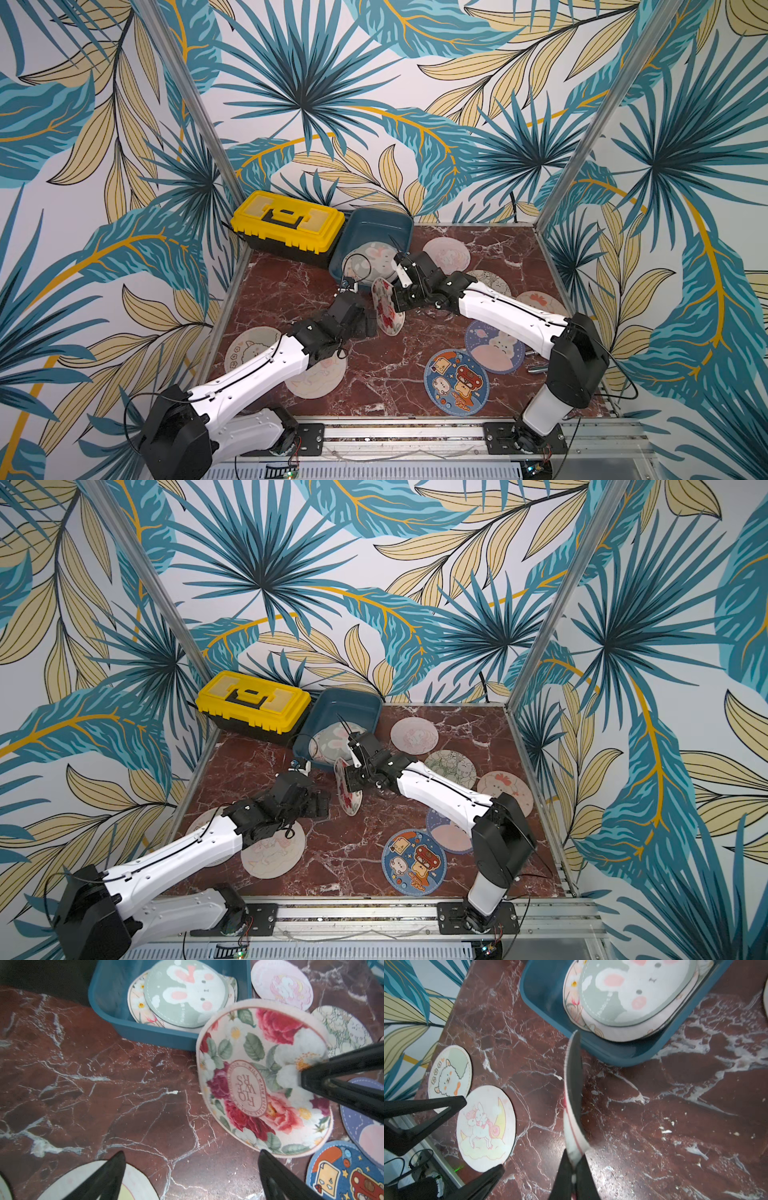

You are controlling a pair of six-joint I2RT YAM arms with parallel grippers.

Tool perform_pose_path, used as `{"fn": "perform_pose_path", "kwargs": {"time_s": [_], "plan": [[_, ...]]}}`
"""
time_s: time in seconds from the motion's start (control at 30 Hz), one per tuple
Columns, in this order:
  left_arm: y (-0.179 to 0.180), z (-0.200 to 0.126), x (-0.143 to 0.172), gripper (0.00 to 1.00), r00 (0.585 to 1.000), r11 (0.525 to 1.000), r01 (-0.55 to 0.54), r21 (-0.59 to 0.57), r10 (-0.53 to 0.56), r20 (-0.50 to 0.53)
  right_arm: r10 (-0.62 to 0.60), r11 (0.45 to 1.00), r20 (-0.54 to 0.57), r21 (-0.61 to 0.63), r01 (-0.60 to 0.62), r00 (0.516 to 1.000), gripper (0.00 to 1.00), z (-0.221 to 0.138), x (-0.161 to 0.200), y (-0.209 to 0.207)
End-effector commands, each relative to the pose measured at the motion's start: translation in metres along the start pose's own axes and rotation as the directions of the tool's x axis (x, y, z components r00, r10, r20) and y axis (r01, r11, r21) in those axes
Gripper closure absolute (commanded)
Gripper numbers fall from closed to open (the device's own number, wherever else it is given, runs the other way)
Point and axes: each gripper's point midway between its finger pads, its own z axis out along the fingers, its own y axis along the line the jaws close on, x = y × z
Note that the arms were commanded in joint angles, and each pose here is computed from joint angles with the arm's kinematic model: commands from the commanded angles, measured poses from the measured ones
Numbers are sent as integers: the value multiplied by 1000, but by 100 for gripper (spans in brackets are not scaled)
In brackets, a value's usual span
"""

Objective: Put the coasters into the storage box
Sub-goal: Place the coaster in the storage box.

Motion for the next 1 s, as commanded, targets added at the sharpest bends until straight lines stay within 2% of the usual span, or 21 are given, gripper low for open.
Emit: {"fn": "perform_pose_path", "kwargs": {"time_s": [0.0, 0.3, 0.53, 0.73, 0.97], "plan": [[-1, -10, -43, 1, 989, 998, 42, 55, -49, 137, -22, 1000, 63, -12, 23, 998, 100, -4, -29, 5], [38, 0, -81, 0, 977, 990, 140, 15, -141, 162, -40, 999, 195, 14, 38, 980, 100, -2, -100, -1], [55, 14, -94, 0, 975, 986, 164, 4, -163, 149, -8, 999, 267, -47, 22, 964, 100, 17, -143, 0], [59, 24, -95, 1, 979, 987, 162, 0, -161, 126, -27, 998, 290, -44, 42, 957, 100, 46, -163, 0], [61, 35, -91, 0, 983, 987, 159, -8, -157, 96, -44, 991, 302, -111, 81, 952, 100, 73, -170, 11]]}}
